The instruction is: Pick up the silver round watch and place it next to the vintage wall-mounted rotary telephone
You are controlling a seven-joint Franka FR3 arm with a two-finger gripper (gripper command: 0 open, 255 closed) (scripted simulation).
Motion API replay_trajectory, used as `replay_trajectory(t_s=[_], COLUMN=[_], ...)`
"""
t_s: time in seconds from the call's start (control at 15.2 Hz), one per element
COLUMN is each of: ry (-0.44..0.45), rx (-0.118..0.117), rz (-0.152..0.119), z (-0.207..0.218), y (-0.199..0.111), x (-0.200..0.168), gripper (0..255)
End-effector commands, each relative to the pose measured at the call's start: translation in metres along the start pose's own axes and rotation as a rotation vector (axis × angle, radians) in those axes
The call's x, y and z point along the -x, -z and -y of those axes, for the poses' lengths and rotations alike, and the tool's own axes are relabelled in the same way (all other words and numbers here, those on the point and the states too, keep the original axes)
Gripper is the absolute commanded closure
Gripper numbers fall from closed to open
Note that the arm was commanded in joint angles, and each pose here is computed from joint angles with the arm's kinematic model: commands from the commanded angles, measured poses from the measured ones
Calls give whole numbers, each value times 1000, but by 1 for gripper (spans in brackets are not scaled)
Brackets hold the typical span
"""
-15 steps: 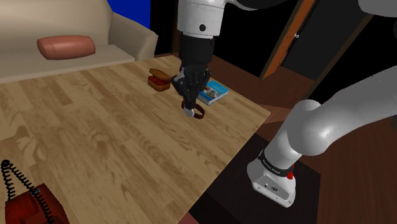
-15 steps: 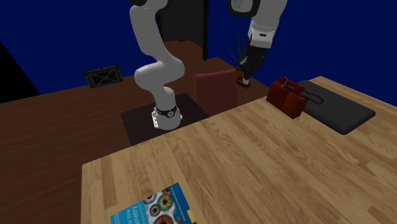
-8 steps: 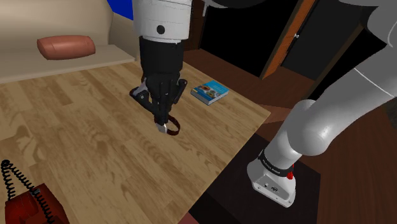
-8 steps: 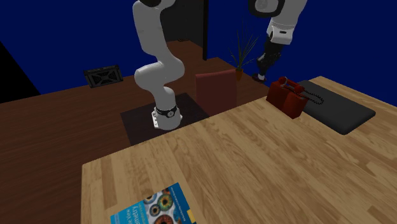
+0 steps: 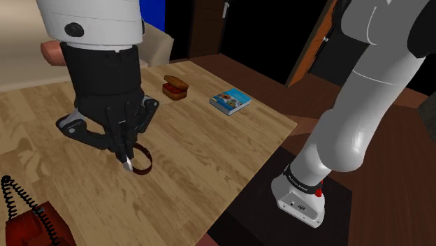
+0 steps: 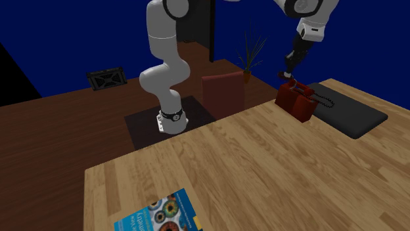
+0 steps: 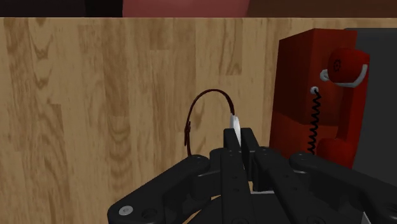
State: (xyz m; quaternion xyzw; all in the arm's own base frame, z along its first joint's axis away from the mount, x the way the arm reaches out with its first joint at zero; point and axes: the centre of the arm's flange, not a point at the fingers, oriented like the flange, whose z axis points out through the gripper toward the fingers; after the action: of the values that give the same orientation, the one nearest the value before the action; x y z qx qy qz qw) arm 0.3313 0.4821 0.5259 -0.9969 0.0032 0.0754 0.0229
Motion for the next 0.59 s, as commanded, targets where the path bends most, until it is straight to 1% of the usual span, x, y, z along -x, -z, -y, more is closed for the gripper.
replay_trajectory(t_s=[0.0,0.53], ry=[-3,-3], rx=[0,0], rz=[-1,-1], z=[10,8], y=[-6,-48], x=[0,-6], gripper=[255,255])
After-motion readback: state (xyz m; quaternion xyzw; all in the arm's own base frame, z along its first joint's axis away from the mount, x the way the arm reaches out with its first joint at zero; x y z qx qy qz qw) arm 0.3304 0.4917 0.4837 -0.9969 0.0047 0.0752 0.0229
